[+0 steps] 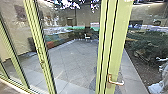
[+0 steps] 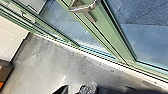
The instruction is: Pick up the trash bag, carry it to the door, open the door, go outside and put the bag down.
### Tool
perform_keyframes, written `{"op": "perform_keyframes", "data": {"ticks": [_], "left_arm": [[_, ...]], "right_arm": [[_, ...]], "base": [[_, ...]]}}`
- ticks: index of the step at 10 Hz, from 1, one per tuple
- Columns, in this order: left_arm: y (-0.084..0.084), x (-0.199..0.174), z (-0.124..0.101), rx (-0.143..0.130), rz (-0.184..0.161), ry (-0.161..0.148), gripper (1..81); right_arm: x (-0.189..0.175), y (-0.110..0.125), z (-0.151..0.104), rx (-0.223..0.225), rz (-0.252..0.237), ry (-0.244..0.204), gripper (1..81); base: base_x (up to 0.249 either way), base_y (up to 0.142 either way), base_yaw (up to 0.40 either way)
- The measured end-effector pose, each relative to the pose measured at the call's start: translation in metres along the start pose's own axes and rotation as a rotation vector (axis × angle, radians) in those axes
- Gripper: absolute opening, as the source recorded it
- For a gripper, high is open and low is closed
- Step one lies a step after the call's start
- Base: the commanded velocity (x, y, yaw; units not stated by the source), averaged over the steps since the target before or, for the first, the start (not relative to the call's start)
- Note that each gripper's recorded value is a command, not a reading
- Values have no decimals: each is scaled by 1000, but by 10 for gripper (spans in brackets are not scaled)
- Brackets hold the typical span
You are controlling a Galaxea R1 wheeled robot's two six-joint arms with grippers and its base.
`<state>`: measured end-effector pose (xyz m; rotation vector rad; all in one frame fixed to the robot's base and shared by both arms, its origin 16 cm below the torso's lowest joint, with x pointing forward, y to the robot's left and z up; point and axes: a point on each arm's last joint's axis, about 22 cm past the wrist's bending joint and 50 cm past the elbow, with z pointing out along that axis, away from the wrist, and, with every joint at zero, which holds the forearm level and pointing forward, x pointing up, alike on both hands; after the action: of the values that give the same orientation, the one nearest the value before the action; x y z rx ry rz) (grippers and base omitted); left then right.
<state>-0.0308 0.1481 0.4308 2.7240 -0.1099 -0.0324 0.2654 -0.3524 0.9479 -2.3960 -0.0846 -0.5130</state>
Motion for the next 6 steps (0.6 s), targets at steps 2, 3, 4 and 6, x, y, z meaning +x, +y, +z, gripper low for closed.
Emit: {"op": "perform_keyframes", "data": {"ticks": [2,3,4,6], "left_arm": [[1,0,1,5,-1,-1,10],[5,0,3,1,0,-1,10],[8,1,4,-3,0,-1,10],[9,1,4,-3,0,-1,10]], "right_arm": [[24,-2,-1,-6,9,-10,811],[39,-1,-1,-15,23,-17,811],[52,4,-2,-30,42,-20,811],[74,16,1,-58,98,-26,811]], "base": [[0,0,0],[0,0,0],[0,0,0],[0,0,0]]}}
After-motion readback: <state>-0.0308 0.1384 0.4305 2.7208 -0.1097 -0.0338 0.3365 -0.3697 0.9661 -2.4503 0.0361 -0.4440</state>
